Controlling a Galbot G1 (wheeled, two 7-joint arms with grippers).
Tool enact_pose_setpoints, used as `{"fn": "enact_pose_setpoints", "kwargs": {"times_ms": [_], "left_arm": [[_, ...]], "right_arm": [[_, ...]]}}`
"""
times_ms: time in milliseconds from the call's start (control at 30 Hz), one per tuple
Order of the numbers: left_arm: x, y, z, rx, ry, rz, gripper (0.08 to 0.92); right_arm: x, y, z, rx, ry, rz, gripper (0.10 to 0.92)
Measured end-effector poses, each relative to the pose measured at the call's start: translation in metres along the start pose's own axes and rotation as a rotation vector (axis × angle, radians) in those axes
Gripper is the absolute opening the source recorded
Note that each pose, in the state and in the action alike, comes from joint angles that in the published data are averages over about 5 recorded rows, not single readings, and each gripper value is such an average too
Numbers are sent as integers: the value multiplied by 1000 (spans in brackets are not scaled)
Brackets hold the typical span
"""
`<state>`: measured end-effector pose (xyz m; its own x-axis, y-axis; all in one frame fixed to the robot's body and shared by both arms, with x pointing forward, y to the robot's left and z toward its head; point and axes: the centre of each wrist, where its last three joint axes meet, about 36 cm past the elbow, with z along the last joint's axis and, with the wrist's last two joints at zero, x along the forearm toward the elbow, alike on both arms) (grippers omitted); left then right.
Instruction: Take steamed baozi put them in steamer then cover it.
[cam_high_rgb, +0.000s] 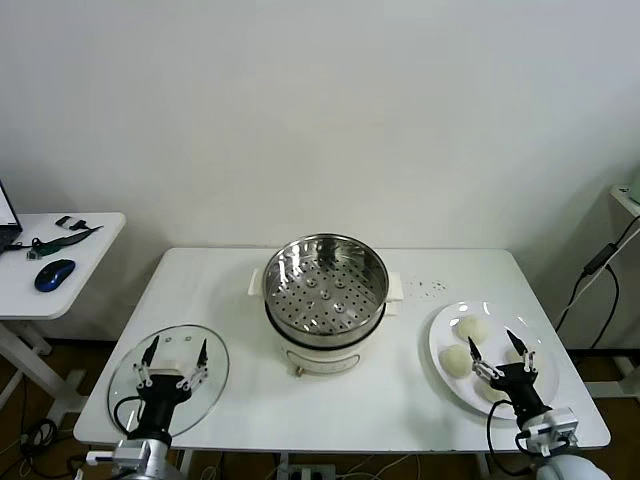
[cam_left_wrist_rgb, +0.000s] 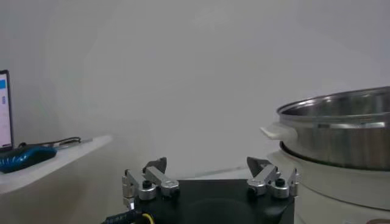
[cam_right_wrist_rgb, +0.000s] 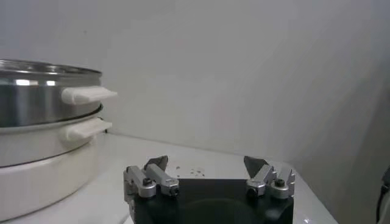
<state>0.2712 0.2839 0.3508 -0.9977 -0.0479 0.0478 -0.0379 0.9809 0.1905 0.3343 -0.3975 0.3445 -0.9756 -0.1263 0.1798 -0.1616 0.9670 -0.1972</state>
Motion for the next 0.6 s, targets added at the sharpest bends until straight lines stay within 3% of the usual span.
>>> {"fn": "enact_pose_setpoints", "kwargs": {"times_ms": [200,600], "left_arm": [[-1,1,-3,-7,-2,-2,823],[-1,2,0,-18,13,-6,823]], "right_arm": [[-19,-39,-22,154,87,-140,823],[-90,-137,-99,630,382,-557,823]]}}
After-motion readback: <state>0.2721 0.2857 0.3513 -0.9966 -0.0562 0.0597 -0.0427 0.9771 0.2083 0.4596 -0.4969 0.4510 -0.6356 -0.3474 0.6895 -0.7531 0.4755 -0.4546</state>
